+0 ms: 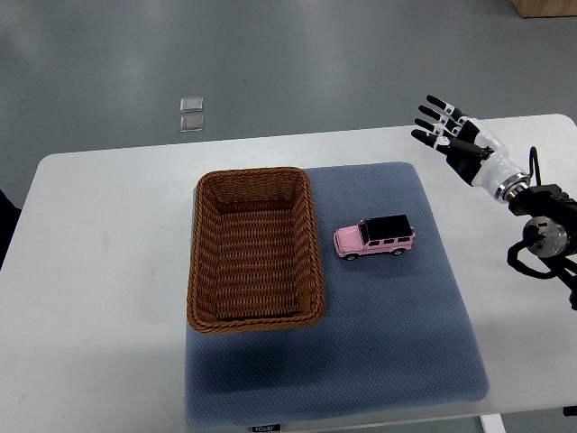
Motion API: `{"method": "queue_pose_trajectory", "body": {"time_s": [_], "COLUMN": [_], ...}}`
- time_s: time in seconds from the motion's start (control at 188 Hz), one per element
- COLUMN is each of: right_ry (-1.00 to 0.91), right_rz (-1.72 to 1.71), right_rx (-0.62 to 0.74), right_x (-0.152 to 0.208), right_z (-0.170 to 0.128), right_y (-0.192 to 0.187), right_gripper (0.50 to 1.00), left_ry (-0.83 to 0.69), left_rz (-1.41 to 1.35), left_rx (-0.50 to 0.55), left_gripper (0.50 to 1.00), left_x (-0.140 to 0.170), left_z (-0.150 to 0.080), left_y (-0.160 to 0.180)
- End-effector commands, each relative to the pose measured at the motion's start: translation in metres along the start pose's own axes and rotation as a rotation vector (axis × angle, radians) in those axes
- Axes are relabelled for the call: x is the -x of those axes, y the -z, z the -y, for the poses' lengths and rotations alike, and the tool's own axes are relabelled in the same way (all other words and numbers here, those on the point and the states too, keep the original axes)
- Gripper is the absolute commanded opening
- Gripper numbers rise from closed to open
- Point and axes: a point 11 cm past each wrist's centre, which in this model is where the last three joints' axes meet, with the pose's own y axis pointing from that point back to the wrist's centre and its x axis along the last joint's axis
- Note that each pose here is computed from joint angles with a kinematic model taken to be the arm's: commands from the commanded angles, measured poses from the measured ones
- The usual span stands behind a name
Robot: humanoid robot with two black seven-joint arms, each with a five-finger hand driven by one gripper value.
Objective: Place pink car in brown basket
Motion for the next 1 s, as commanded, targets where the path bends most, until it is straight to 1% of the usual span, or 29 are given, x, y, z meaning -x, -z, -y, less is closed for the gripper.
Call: {"method": "queue_pose_trajectory", "body": {"time_s": [0.0, 0.367, 0.473, 0.67, 0.829, 0.994], "right_ry": [0.003, 0.047, 0.107, 0.252, 0.4, 0.512], "right_rz": [-0.005, -0.086, -0.164, -0.438, -0.707, -0.911], "right_rx": [0.0, 0.022, 0.043, 0.095, 0.127, 0.173], "right_x": [0.0, 0.002, 0.013, 0.031, 0.047, 0.057], "right_z": [0.0, -0.001, 0.0, -0.001, -0.001, -0.001], "right_y": [0.001, 0.002, 0.0, 0.003, 0.02, 0.027], "right_gripper": [0.917, 0.917, 0.917, 0.917, 0.917, 0.917], "left_ry": [0.001, 0.0, 0.0, 0.0, 0.001, 0.006], "left_rz": [0.001, 0.0, 0.0, 0.0, 0.0, -0.001], "left_rx": [0.0, 0.0, 0.0, 0.0, 0.0, 0.001], "left_gripper": [1.0, 1.0, 1.0, 1.0, 1.0, 1.0], "left_x": [0.0, 0.0, 0.0, 0.0, 0.0, 0.002], "left_z": [0.0, 0.0, 0.0, 0.0, 0.0, 0.0], "left_y": [0.0, 0.0, 0.0, 0.0, 0.0, 0.0]}}
